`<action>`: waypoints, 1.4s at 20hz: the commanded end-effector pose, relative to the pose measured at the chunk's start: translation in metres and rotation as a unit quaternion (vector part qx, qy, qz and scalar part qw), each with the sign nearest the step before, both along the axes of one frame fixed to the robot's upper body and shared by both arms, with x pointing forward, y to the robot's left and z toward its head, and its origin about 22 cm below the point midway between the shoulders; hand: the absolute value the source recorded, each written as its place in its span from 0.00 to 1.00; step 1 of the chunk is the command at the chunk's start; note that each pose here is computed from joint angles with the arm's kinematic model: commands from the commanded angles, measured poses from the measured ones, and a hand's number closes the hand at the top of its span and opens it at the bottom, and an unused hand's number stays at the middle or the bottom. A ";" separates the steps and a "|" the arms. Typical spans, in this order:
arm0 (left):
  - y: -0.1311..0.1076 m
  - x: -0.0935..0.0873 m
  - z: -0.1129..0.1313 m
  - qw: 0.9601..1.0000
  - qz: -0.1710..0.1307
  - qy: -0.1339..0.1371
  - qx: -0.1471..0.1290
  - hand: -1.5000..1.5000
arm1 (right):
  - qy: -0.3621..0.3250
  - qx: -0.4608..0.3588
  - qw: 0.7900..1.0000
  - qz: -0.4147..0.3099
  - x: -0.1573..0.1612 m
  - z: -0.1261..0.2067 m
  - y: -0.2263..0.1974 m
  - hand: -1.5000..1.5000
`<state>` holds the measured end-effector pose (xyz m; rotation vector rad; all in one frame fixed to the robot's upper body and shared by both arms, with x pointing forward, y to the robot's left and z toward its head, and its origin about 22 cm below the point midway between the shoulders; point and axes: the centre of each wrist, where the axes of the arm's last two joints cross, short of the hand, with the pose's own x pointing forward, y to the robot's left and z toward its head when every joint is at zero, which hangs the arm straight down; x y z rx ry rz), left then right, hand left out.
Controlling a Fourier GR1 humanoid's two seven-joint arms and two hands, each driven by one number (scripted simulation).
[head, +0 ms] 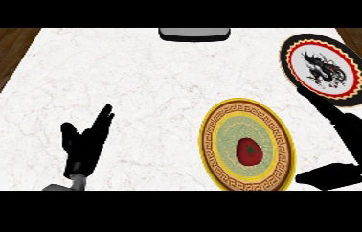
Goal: Pick the tomato from the plate and place it in the plate
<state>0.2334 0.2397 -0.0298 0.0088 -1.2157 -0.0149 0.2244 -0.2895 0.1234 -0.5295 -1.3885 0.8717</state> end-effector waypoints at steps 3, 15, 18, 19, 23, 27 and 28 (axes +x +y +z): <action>0.020 -0.003 -0.012 1.000 0.007 0.012 0.006 0.50 | 0.023 -0.042 0.999 -0.015 0.003 -0.012 0.034 0.00; 0.004 0.002 -0.012 1.000 0.001 0.018 -0.007 0.50 | 0.070 -0.032 0.997 0.007 0.002 -0.055 0.081 0.00; -0.012 0.002 0.005 1.000 0.003 0.020 0.002 0.50 | 0.069 -0.055 0.996 0.005 -0.007 -0.050 0.084 0.00; -0.006 -0.004 -0.007 1.000 0.007 0.015 -0.002 0.50 | 0.070 -0.052 0.996 -0.007 -0.002 -0.038 0.083 0.00; -0.009 -0.007 0.008 1.000 -0.008 0.011 -0.007 0.50 | 0.076 -0.101 0.992 -0.022 0.002 -0.061 0.109 0.00; 0.006 -0.007 0.006 1.000 -0.001 0.018 -0.010 0.50 | 0.079 -0.105 0.991 -0.026 0.011 -0.074 0.085 0.00; 0.000 -0.002 -0.011 1.000 -0.006 0.015 -0.007 0.50 | 0.080 -0.102 0.991 -0.026 -0.005 -0.077 0.076 0.00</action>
